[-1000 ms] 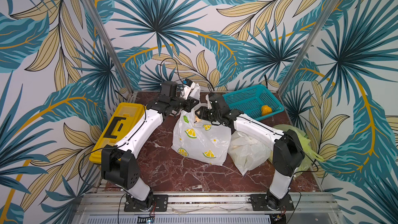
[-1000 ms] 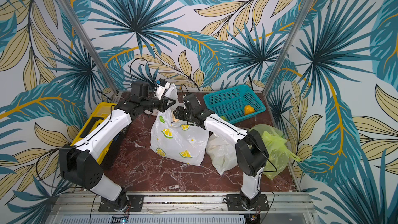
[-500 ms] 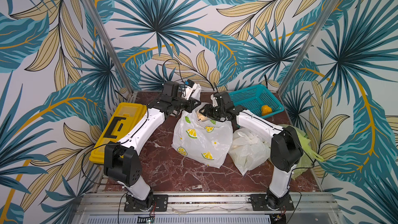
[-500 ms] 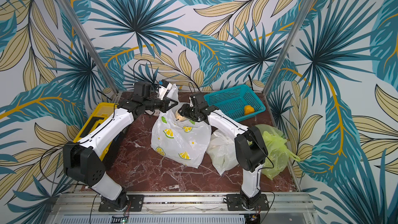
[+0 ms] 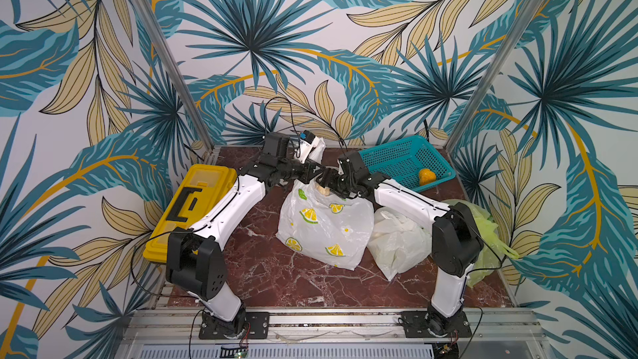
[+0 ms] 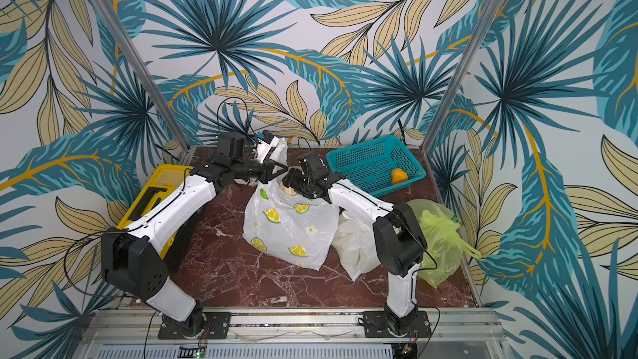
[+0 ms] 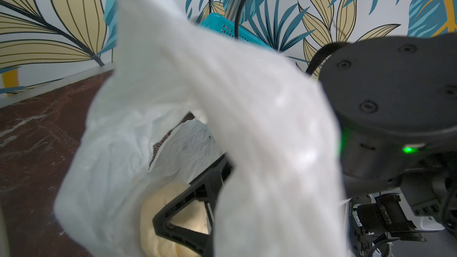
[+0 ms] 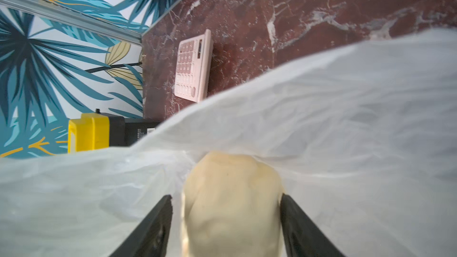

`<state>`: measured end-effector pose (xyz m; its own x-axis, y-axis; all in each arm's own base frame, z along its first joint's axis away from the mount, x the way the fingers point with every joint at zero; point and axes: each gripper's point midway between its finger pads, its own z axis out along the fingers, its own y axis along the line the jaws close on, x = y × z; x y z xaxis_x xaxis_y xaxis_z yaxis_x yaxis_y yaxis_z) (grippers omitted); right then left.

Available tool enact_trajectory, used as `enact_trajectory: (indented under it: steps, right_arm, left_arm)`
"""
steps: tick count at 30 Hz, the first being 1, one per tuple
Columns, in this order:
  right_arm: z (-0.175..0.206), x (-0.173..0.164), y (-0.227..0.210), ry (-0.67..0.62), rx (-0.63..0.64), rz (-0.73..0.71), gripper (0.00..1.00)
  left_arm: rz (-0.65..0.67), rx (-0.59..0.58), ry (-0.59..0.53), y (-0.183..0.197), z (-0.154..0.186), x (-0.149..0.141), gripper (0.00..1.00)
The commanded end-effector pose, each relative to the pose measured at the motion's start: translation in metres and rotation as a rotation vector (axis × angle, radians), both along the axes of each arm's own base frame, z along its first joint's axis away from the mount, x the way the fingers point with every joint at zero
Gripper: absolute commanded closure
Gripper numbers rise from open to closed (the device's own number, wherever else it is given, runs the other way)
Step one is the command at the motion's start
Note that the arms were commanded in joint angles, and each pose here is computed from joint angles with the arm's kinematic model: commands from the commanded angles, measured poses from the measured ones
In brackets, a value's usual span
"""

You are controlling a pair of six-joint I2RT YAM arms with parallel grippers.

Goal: Place the pears into plastic bags & tie knots
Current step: Place the pear in the plastic bag, then pick up the pear from the basket.

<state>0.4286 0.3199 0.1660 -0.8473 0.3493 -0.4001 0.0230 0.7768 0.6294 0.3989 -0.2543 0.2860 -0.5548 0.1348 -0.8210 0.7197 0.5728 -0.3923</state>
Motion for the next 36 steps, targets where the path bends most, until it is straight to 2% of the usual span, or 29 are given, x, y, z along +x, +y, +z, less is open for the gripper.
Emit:
enact_trajectory:
  steps: [1,5,8,11,15,21,28,36]
  right_arm:
    - [0.015,-0.011,-0.017,-0.044,-0.121,0.054,0.22]
    - [0.041,-0.012,-0.034,-0.096,-0.197,0.081,0.20]
    - [0.064,-0.001,-0.076,-0.156,-0.249,0.028,0.20]
    - [0.074,0.017,-0.149,-0.168,-0.351,-0.071,0.20]
    - [0.051,0.044,-0.268,-0.083,-0.666,-0.242,0.20]
    - [0.018,0.088,-0.383,0.058,-0.852,-0.405,0.19]
    - [-0.037,0.116,-0.429,0.199,-0.992,-0.388,0.19]
    - [-0.106,0.127,-0.458,0.312,-1.000,-0.350,0.20]
  left_arm:
    - [0.000,-0.010,-0.050,0.006,0.014,-0.002,1.00]
    - [0.043,0.005,-0.042,0.014,0.009,0.004,1.00]
    - [0.140,0.028,-0.026,0.029,0.004,0.015,1.00]
    - [0.236,0.037,-0.007,0.050,0.002,0.022,1.00]
    - [0.240,0.026,-0.021,0.055,0.010,0.014,1.00]
    - [0.187,0.005,0.006,0.045,0.005,0.006,1.00]
    - [0.171,0.005,0.014,0.042,0.002,0.006,1.00]
    - [0.177,0.013,0.023,0.044,-0.003,0.001,1.00]
